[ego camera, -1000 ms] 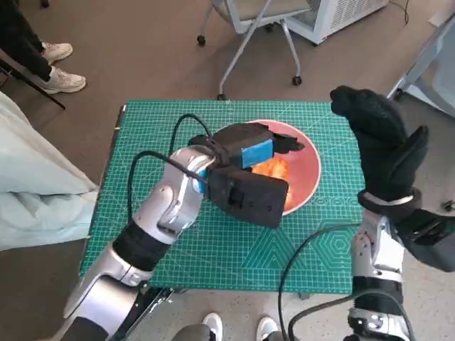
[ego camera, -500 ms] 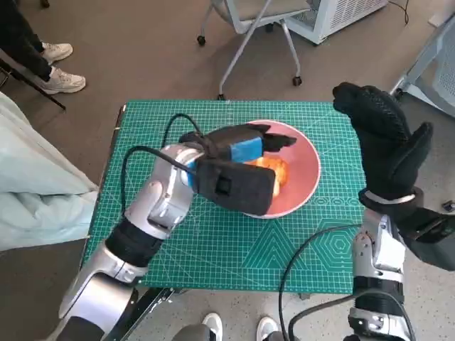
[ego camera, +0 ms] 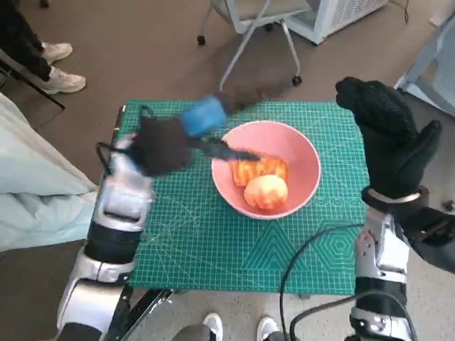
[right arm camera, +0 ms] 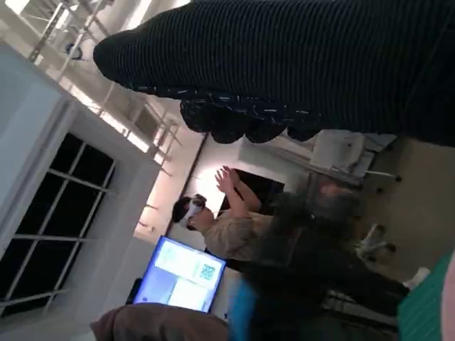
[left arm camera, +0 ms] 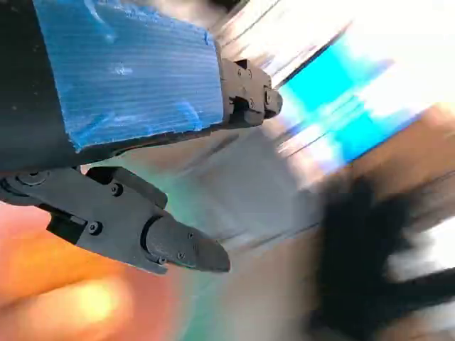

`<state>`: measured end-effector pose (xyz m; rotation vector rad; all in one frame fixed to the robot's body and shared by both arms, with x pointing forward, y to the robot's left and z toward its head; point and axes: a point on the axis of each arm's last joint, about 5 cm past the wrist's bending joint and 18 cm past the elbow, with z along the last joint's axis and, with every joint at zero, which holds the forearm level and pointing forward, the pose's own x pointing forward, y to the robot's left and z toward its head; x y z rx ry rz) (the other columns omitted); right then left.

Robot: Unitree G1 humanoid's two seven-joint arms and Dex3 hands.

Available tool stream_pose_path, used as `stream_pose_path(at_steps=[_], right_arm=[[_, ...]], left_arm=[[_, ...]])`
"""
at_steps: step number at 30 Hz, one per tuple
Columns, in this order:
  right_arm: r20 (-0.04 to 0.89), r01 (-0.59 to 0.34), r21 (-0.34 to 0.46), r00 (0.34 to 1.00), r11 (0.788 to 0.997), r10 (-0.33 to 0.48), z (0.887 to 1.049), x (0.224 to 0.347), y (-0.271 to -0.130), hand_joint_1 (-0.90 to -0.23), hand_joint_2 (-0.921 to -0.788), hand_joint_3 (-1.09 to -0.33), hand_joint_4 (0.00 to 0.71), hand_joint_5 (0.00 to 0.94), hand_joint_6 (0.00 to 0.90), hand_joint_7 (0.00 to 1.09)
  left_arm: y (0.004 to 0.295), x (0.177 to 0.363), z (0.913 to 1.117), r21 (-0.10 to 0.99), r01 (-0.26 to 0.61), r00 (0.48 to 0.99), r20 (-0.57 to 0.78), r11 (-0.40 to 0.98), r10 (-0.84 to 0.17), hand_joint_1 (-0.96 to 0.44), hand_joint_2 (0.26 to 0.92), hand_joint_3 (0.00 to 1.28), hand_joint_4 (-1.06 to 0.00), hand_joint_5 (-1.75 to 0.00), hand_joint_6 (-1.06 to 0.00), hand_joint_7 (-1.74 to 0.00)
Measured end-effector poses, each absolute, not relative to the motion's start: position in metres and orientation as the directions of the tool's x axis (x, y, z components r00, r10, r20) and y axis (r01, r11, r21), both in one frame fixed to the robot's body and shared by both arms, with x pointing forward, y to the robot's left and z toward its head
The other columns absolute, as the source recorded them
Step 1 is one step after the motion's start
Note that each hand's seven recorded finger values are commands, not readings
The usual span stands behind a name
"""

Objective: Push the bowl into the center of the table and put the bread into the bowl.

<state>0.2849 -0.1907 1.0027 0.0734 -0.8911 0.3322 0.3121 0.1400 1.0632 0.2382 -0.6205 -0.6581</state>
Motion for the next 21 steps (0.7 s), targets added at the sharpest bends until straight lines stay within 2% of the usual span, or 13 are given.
stream_pose_path(at_steps=[3, 6, 10, 12, 15, 21], right_arm=[[0.772, -0.313, -0.094, 0.576, 0.945, 0.268, 1.008, 0.285, -0.189, -0.651, -0.921, -0.677, 0.182, 0.000, 0.167, 0.37], [0.777, -0.311, -0.106, 0.567, 0.944, 0.274, 1.013, 0.286, -0.187, -0.650, -0.921, -0.674, 0.184, 0.002, 0.171, 0.37], [0.786, -0.305, -0.116, 0.553, 0.945, 0.275, 1.020, 0.287, -0.185, -0.649, -0.921, -0.670, 0.189, 0.004, 0.177, 0.37], [0.788, -0.297, -0.129, 0.548, 0.946, 0.280, 1.024, 0.287, -0.185, -0.649, -0.921, -0.667, 0.194, 0.006, 0.182, 0.37], [0.787, -0.289, -0.145, 0.546, 0.946, 0.288, 1.027, 0.288, -0.185, -0.652, -0.921, -0.664, 0.197, 0.007, 0.186, 0.37], [0.791, -0.289, -0.158, 0.535, 0.944, 0.297, 1.032, 0.289, -0.184, -0.659, -0.921, -0.659, 0.200, 0.007, 0.188, 0.36]], left_arm=[[0.145, 0.308, 1.057, 0.263, 0.508, 0.564, 0.618, 0.820, -0.548, -0.52, 0.921, 0.37, -0.08, -0.03, -0.19, -0.08], [0.148, 0.305, 1.053, 0.210, 0.505, 0.541, 0.679, 0.837, -0.497, -0.56, 0.921, 0.42, -0.07, -0.02, -0.18, -0.09], [0.152, 0.302, 1.048, 0.202, 0.481, 0.525, 0.713, 0.853, -0.465, -0.61, 0.921, 0.47, -0.07, -0.01, -0.16, -0.14], [0.153, 0.301, 1.046, 0.199, 0.467, 0.522, 0.724, 0.861, -0.451, -0.63, 0.921, 0.48, -0.07, -0.01, -0.07, -0.33], [0.153, 0.300, 1.044, 0.191, 0.446, 0.523, 0.738, 0.875, -0.427, -0.65, 0.921, 0.50, -0.07, -0.01, -0.02, -0.42], [0.150, 0.297, 1.039, 0.187, 0.408, 0.512, 0.764, 0.894, -0.394, -0.66, 0.921, 0.53, -0.06, 0.00, 0.00, -0.38]])
